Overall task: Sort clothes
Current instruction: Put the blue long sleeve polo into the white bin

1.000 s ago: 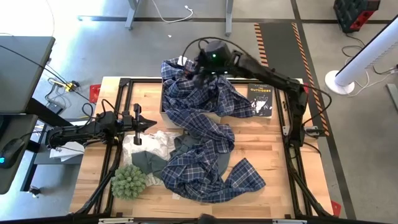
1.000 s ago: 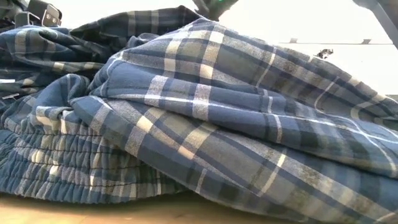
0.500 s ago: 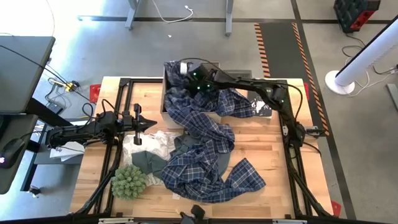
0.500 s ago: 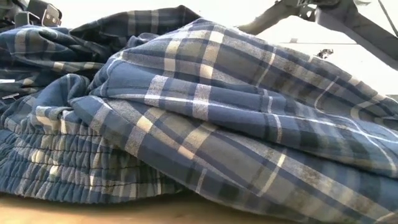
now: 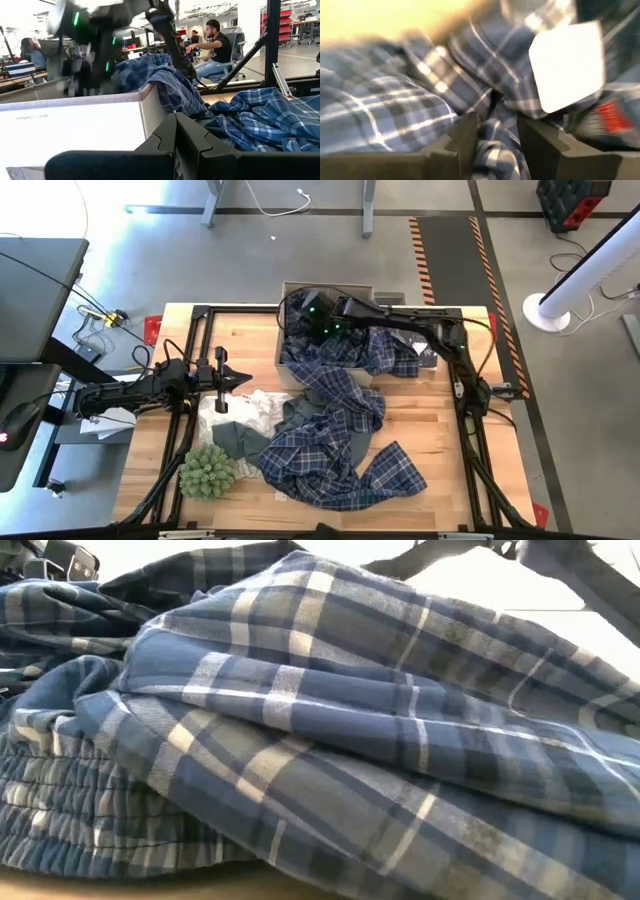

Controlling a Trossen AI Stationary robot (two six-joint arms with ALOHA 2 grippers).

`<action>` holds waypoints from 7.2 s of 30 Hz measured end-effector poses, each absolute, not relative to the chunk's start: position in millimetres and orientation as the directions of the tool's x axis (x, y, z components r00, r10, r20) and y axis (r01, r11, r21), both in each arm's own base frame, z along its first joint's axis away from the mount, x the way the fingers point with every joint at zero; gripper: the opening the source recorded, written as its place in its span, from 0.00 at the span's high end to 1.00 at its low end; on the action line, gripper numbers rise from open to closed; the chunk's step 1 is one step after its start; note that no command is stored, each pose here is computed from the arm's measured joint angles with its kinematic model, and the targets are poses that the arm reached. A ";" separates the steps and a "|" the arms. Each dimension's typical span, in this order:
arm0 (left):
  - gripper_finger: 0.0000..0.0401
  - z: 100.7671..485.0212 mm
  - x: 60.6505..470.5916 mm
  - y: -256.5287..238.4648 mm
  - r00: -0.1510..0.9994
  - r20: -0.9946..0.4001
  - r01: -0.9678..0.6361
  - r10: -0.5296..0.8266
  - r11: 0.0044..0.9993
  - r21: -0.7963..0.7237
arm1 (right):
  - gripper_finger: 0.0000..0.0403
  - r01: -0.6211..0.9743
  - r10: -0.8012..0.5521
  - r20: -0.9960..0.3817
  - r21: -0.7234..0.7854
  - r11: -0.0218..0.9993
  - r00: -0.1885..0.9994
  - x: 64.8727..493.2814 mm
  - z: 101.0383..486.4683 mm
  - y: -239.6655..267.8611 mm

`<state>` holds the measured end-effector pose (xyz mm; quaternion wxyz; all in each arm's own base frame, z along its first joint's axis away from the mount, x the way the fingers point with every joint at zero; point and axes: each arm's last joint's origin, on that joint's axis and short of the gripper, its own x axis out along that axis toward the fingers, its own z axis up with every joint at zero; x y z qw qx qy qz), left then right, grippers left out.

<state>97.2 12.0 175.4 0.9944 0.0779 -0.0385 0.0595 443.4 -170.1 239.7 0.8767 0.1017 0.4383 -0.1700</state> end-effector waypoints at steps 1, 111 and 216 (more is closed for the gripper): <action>1.00 175.4 97.2 12.0 0.990 0.086 -0.124 0.112 0.981 0.151 | 0.66 0.381 -0.230 -0.788 0.006 0.924 0.571 439.4 254.6 -165.0; 1.00 175.5 97.1 12.0 0.990 0.086 -0.124 0.112 0.981 0.150 | 0.99 0.776 -0.687 -0.370 0.195 0.600 0.625 211.4 232.8 -154.2; 1.00 175.4 97.1 12.0 0.990 0.086 -0.124 0.112 0.981 0.150 | 0.57 0.776 -0.459 -0.844 -0.086 0.625 0.276 223.0 207.5 -38.1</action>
